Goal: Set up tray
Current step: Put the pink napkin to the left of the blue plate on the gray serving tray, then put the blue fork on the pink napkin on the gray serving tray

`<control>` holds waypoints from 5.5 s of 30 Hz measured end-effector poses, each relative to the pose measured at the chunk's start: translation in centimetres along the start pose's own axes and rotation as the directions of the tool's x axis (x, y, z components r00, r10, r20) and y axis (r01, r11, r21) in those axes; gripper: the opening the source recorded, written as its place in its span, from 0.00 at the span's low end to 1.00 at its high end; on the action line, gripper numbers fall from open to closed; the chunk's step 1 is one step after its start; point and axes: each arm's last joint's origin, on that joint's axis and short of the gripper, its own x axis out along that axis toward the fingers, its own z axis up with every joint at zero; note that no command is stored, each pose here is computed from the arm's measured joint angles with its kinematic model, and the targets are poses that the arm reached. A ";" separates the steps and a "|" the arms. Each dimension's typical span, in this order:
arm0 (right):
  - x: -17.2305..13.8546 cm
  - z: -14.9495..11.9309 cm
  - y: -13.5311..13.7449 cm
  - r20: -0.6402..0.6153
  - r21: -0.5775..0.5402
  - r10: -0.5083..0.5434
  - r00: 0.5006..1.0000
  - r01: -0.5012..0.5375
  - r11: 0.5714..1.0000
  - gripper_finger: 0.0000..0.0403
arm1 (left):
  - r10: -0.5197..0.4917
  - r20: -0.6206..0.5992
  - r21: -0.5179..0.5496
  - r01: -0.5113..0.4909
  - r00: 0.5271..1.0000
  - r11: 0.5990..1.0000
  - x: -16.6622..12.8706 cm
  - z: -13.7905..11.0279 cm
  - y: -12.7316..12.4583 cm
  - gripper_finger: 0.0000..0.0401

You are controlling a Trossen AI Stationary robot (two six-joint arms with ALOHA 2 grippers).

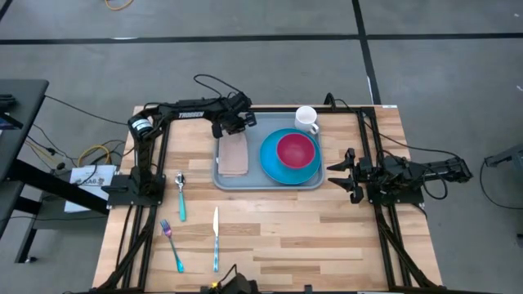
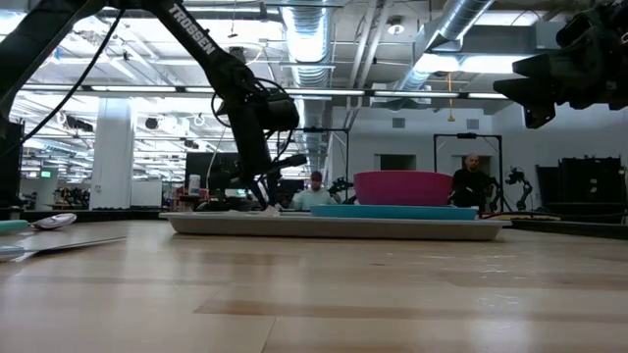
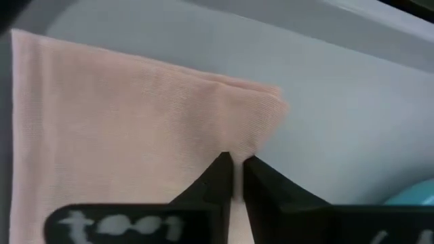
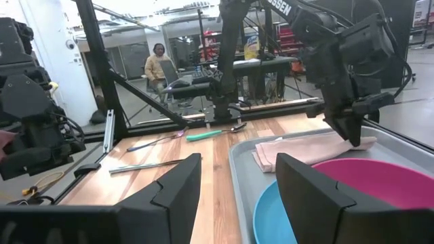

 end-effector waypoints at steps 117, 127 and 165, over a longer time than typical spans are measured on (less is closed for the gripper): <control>0.0 0.0 0.0 0.000 0.000 0.000 1.000 0.000 1.000 0.45 | -0.141 0.302 0.275 0.056 0.943 0.960 -24.3 -39.8 7.5 0.29; 0.0 0.0 0.0 0.001 0.000 0.000 1.000 0.000 1.000 0.45 | -0.294 0.318 0.244 0.221 0.901 0.944 -27.8 -36.4 6.7 0.29; 0.0 0.0 0.0 0.000 0.000 0.000 1.000 0.000 1.000 0.45 | 0.035 0.323 0.295 -0.136 0.946 0.946 -22.2 -31.3 2.8 0.29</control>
